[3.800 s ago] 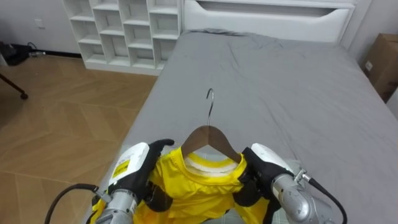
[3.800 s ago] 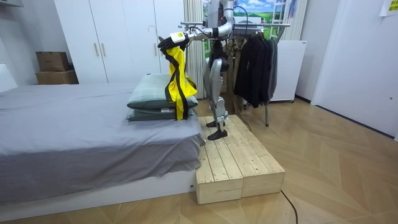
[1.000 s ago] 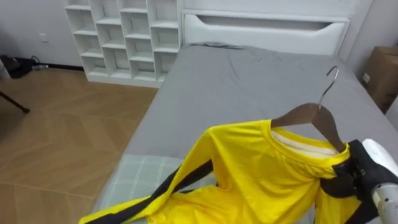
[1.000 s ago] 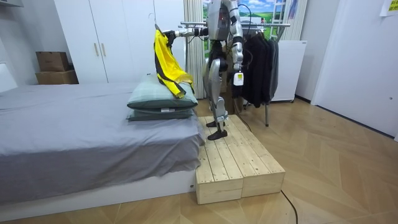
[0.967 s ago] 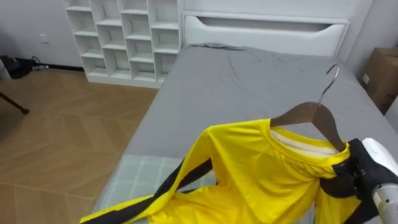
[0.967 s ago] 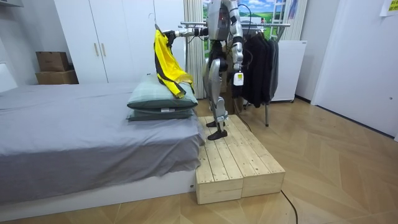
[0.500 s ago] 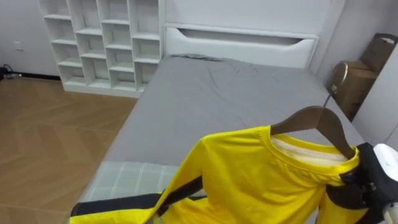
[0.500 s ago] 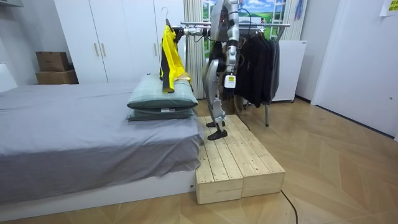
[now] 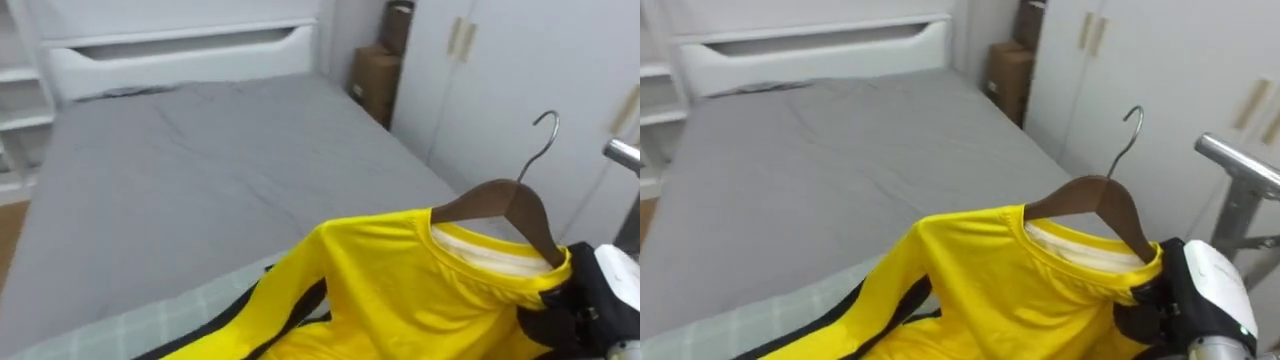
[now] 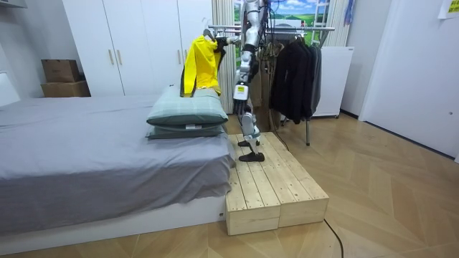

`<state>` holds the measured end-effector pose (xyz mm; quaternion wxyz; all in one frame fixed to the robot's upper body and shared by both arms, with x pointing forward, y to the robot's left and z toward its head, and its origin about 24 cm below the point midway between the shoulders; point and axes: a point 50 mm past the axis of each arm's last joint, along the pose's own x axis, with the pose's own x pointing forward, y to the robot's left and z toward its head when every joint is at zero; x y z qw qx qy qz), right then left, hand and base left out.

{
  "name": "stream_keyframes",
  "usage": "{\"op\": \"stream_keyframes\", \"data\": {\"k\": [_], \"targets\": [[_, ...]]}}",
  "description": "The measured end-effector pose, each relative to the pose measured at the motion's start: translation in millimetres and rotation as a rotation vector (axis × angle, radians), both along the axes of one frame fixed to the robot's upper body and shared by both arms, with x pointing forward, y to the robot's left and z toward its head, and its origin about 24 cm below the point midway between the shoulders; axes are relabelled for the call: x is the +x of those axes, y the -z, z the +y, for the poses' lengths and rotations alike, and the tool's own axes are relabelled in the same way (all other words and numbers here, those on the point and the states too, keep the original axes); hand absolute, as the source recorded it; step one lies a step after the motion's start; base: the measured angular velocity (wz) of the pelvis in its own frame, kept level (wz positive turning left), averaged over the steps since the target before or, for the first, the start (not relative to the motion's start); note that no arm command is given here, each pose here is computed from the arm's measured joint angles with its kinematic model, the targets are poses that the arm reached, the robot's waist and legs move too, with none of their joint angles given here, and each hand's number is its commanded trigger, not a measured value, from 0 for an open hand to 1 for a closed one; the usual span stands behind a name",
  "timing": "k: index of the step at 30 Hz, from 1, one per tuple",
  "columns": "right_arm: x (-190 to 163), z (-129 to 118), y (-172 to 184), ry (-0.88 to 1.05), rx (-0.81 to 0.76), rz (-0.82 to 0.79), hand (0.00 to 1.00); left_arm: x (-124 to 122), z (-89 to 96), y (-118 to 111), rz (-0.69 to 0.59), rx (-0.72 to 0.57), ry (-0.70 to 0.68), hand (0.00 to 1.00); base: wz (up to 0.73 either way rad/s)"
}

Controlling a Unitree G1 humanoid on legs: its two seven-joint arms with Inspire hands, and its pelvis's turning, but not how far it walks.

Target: Hang clothes

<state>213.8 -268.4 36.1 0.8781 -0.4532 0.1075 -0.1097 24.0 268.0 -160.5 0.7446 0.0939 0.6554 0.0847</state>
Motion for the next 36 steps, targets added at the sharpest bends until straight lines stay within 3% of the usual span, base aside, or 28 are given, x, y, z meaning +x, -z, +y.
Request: {"op": "stream_keyframes", "data": {"k": [3,9,14,19,26,32,36], "targets": [[1,2,-2,-0.004,0.038,-0.015,1.0,13,-0.5,-1,-0.014,0.004,0.044,0.0,-0.96],[4,12,-8,-0.022,0.058,-0.049,1.0,-13,-2.3,2,0.067,0.004,-0.018,0.0,-1.59],[5,19,-6,-0.016,0.066,-0.026,1.0,-20,-6.6,4,0.136,-0.002,-0.026,0.0,-1.15],[20,43,-11,-0.112,0.095,-0.05,1.0,-23,-6.8,4,0.186,0.011,-0.005,0.0,-0.94],[21,52,-6,-0.15,0.156,-0.028,1.0,-13,-3.3,3,0.197,0.03,0.037,0.0,-0.21],[21,56,-3,-0.168,0.191,0.001,1.0,10,-5.8,1,0.11,0.036,0.09,0.0,-0.04],[22,57,-3,-0.182,0.195,0.009,1.0,12,-8.4,1,0.102,0.038,0.14,0.0,-0.22]]}}
